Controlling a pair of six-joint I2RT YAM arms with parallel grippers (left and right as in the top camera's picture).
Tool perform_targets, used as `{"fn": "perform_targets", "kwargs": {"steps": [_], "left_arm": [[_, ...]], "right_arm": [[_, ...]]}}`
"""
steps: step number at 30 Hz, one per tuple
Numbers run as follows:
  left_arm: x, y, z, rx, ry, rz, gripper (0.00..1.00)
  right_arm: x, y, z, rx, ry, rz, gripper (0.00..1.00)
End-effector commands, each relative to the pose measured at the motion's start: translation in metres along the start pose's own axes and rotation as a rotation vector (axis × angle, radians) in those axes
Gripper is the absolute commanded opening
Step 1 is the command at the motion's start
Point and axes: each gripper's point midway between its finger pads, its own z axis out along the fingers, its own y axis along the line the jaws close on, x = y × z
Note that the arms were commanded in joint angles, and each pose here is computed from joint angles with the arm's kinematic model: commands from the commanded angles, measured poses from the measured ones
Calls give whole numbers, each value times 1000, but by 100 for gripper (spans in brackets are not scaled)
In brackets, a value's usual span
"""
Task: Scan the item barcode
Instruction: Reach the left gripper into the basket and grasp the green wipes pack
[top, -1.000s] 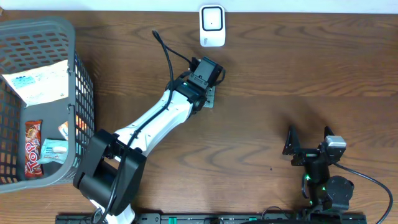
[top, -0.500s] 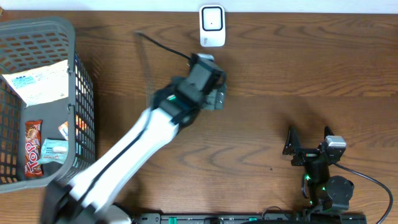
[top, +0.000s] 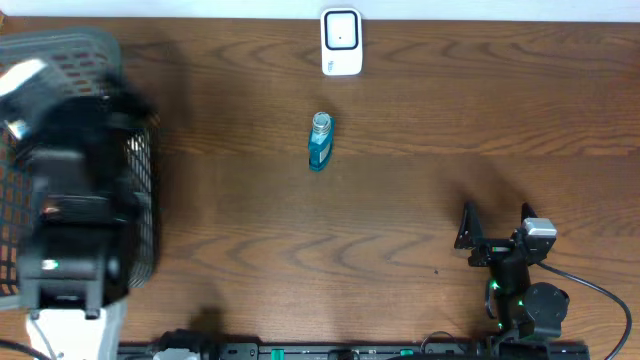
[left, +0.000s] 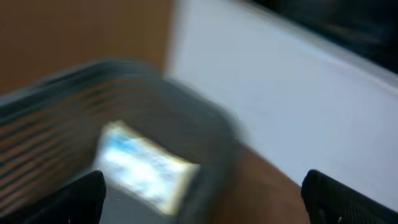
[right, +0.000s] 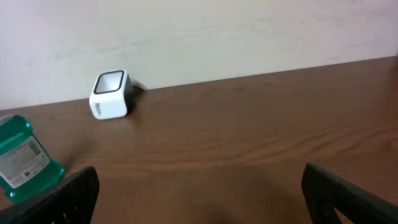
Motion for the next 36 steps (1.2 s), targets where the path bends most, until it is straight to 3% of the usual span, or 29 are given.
{"fn": "perform_targets", "kwargs": {"steps": [1,9,15,20,24,33,35,36], "left_arm": [[5,53,27,-142,68,-240,98],[86,161,78,-482,435,-600,98],[169,195,82,-727,752,-590,98],[217,210,87,-833,908,-559,98],[251,223,86,-903,986,-529,98],[306,240,86,-921,1004,-519,97],[312,242,88,-914,994,-522,89],[315,243,89,-909,988,-523,80]], "right_arm": [[1,1,0,-5,0,-9,99],[1,1,0,-5,0,-9,99],[1,1,0,-5,0,-9,99],[1,1,0,-5,0,-9,99],[1,1,0,-5,0,-9,99],[1,1,0,-5,0,-9,99],[1,1,0,-5,0,-9,99],[1,1,0,-5,0,-9,99]]}}
